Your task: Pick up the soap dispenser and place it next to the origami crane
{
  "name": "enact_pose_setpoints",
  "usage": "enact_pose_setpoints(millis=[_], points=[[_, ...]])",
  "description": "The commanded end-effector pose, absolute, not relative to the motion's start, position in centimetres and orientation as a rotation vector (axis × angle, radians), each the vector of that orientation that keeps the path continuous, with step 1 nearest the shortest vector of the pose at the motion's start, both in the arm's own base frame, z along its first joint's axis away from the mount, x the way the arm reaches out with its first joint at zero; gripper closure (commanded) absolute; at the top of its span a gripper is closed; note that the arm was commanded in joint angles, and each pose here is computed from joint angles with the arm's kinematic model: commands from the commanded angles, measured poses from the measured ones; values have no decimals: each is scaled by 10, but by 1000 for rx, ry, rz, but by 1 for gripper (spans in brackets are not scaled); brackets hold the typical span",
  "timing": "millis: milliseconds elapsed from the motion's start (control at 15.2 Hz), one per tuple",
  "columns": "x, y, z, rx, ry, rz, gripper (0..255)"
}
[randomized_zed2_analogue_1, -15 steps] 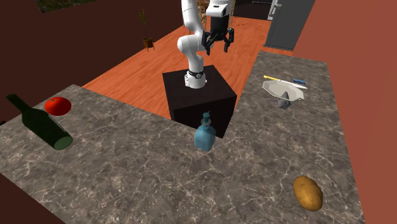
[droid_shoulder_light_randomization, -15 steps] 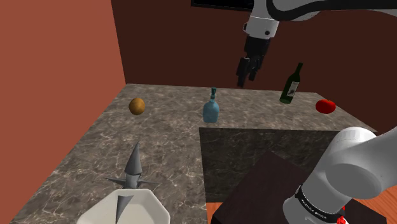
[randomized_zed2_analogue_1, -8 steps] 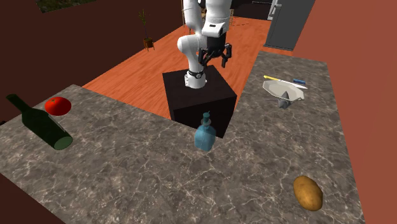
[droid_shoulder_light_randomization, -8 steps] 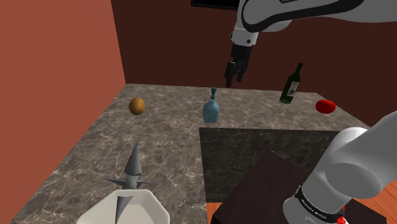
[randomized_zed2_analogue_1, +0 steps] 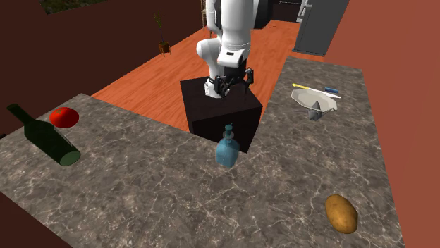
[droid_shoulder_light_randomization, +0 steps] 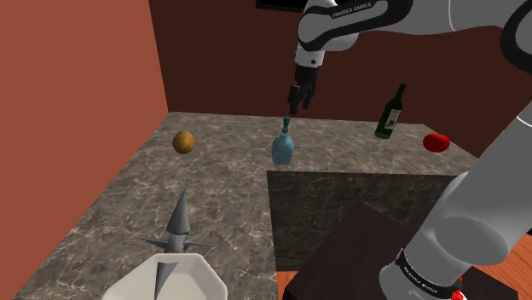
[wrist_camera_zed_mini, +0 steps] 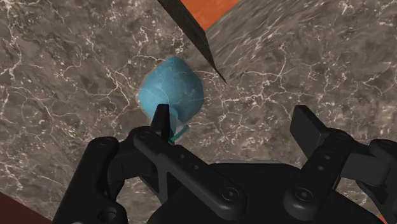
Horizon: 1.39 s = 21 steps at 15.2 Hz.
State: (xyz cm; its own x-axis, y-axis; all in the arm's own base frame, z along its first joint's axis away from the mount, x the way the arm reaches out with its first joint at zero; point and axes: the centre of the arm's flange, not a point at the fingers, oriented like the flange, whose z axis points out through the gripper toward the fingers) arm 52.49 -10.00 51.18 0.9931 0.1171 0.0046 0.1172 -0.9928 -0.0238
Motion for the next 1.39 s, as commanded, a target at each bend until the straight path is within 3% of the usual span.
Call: enact_pose_setpoints(millis=[0,462,1320], points=[[549,-114,496,-3107,-196,2,0],[626,-153,457,-3085,-237,30,0],[625,-151,417,-3085,-237,30,0]])
